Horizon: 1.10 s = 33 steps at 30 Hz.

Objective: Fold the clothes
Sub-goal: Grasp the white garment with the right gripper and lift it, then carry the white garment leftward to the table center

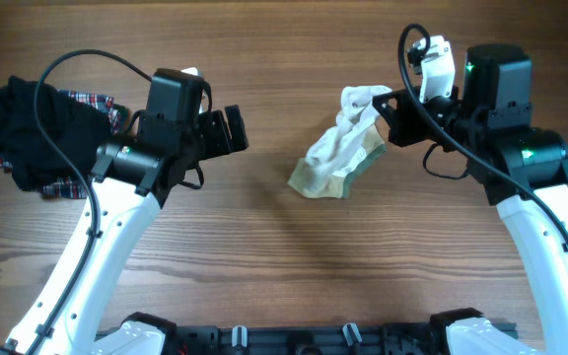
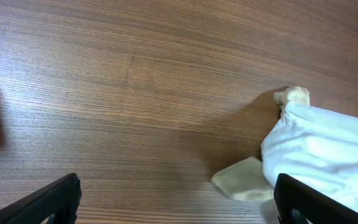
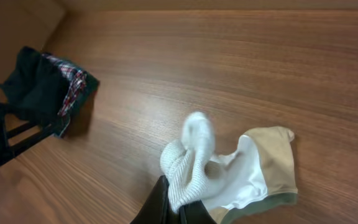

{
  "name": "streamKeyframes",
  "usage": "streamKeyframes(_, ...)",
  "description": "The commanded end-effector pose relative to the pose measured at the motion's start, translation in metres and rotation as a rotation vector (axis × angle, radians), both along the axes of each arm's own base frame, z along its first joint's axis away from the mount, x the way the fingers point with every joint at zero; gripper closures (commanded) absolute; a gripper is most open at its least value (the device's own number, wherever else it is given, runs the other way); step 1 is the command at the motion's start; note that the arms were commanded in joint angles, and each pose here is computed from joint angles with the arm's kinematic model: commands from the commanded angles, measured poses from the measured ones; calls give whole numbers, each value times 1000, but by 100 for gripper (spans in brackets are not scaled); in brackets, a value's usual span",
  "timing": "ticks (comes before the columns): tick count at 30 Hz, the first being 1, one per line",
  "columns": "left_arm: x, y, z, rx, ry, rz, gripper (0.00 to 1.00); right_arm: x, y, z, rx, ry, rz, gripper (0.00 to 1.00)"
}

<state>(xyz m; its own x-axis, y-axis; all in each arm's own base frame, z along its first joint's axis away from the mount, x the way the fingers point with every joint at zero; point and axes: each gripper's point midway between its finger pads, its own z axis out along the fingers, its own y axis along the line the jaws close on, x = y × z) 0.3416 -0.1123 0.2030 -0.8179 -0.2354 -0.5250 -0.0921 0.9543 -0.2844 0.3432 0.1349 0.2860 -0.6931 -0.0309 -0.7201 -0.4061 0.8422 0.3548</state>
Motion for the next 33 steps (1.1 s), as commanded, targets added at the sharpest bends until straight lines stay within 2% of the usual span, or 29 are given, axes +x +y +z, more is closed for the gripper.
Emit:
streamKeyframes(1, 5, -2, 7, -9, -20, 14, 0, -5, 2, 16, -10, -69, 38, 96)
streamKeyframes(4, 6, -5, 8, -23, -24, 4, 0, 1, -22, 37, -107, -132, -78, 96)
streamKeyframes(8, 6, -5, 9, -24, -27, 5, 0, -4, -94, 109, -331, -243, -409, 96)
streamKeyframes(10, 7, -5, 9, -25, -30, 5, 0, -12, -117, 141, -372, -303, -519, 95)
streamKeyframes(12, 7, -5, 9, -25, -29, 4, 0, -15, -125, 156, -350, -330, -555, 95)
streamKeyframes(13, 7, -5, 9, -25, -29, 4, 0, -15, -122, 155, -339, -327, -537, 95)
streamKeyframes(17, 8, -5, 10, -27, -36, 5, 0, 3, -63, 119, -186, -193, -253, 96)
streamKeyframes(19, 9, -6, 11, -28, -39, 5, 0, 28, -41, 95, -105, -109, -189, 96)
streamKeyframes(22, 9, -6, 11, -28, -39, 4, 0, 64, -20, 84, -36, -117, -119, 96)
streamKeyframes(23, 8, -6, 10, -28, -38, 4, 0, 61, -2, 88, 48, -106, -39, 96)
streamKeyframes(25, 8, -5, 10, -27, -36, 5, 0, 52, 12, 94, 142, -68, 8, 96)
streamKeyframes(31, 10, -6, 11, -30, -44, 5, 0, 16, 51, 117, 182, -85, 92, 96)
streamKeyframes(33, 9, -6, 11, -30, -43, 5, 0, 20, 46, 111, 154, -72, 32, 96)
